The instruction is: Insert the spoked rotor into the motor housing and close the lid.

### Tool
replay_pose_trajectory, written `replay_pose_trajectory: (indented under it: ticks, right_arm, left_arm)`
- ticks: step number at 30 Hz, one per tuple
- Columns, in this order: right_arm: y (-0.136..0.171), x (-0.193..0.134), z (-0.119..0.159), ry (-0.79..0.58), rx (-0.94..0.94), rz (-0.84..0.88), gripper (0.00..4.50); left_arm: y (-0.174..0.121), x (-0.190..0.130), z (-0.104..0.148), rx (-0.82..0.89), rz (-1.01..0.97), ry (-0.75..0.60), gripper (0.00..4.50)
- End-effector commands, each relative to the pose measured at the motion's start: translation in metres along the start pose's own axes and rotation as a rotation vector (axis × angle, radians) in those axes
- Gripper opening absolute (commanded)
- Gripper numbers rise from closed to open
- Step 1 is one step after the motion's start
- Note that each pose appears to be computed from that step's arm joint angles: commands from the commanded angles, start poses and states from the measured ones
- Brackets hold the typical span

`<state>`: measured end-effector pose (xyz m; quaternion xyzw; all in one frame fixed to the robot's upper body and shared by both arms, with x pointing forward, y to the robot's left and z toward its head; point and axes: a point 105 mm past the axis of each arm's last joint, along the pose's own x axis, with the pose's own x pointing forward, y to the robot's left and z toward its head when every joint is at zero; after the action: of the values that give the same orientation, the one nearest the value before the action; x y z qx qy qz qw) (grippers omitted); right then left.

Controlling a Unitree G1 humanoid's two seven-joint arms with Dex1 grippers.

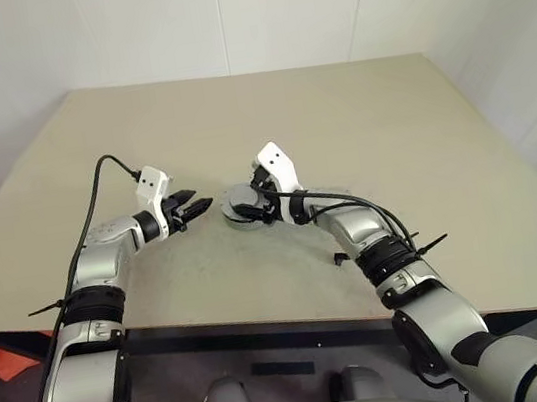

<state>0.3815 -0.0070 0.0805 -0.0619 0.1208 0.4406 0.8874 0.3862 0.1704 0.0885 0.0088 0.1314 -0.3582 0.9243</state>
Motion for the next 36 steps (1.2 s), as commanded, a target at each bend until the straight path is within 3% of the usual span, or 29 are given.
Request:
replay_pose_trajectory:
  ticks: [1,11,23,36]
  right_arm:
    - [0.000,0.000,0.013,-0.035,-0.027,0.007,3.18]
    - [0.001,-0.004,-0.013,0.053,-0.081,0.026,3.18]
    - [-0.006,-0.001,-0.001,0.012,-0.073,-0.019,3.18]
    - [-0.016,-0.004,-0.031,0.131,-0.142,-0.058,3.18]
  left_arm:
    - [0.003,-0.004,0.013,0.028,0.010,-0.036,2.77]
    - [0.003,-0.003,0.015,0.032,0.013,-0.036,2.77]
    - [0.001,-0.001,0.015,0.034,0.006,-0.035,2.77]
    - [0.001,-0.003,0.014,0.031,0.010,-0.037,2.77]
